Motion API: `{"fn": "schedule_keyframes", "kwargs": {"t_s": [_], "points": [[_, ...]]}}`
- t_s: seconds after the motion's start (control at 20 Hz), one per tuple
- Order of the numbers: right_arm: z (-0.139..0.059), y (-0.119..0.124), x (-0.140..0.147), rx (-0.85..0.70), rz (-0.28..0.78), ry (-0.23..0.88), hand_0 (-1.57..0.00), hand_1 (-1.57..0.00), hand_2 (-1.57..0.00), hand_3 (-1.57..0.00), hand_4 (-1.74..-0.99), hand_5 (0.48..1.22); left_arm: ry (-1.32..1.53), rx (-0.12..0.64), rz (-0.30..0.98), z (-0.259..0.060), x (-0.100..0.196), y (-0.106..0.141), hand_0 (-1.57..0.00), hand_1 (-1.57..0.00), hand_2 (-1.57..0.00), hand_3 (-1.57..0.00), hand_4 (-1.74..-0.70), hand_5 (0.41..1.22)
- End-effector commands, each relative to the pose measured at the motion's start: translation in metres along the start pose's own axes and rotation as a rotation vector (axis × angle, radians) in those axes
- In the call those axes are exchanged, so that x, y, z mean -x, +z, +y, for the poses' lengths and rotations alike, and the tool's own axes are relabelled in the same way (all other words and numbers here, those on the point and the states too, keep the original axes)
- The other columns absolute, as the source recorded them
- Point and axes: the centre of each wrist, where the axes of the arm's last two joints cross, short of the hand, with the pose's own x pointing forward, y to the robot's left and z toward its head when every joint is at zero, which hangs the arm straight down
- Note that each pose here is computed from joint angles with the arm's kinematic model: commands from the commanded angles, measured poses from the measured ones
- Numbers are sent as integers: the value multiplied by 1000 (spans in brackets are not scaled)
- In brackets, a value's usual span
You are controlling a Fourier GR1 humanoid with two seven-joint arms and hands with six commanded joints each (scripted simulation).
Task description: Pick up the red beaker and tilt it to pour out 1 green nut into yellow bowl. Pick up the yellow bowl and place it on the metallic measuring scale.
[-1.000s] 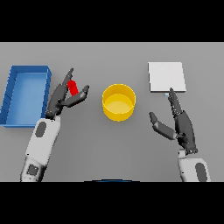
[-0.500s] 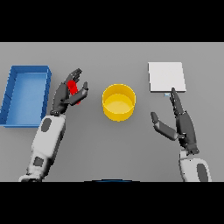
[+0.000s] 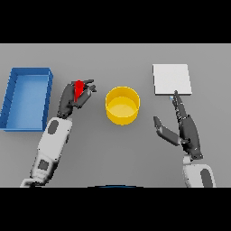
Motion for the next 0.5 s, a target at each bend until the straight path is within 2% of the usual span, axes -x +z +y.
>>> {"fn": "schedule_keyframes", "kwargs": {"t_s": [0.0, 0.2, 0.45], "points": [[-1, -1, -2, 9, 5, -1, 1, 1, 1, 1, -1251, 641, 36, 6, -17, -1, -1, 0, -1434, -1439, -1449, -1400, -1582, 1171], [-5, 1, 2, 6, 9, 27, 1, 1, 1, 1, -1238, 643, 155, 14, -84, 13, -15, -3, -1515, -1517, -1521, -1501, -1676, 1144], [-6, 3, 1, 5, -19, 35, 1, 1, 1, 1, -1226, 650, 118, 48, -137, 23, -42, -8, -1553, -1553, -1555, -1548, -1720, 1131]]}}
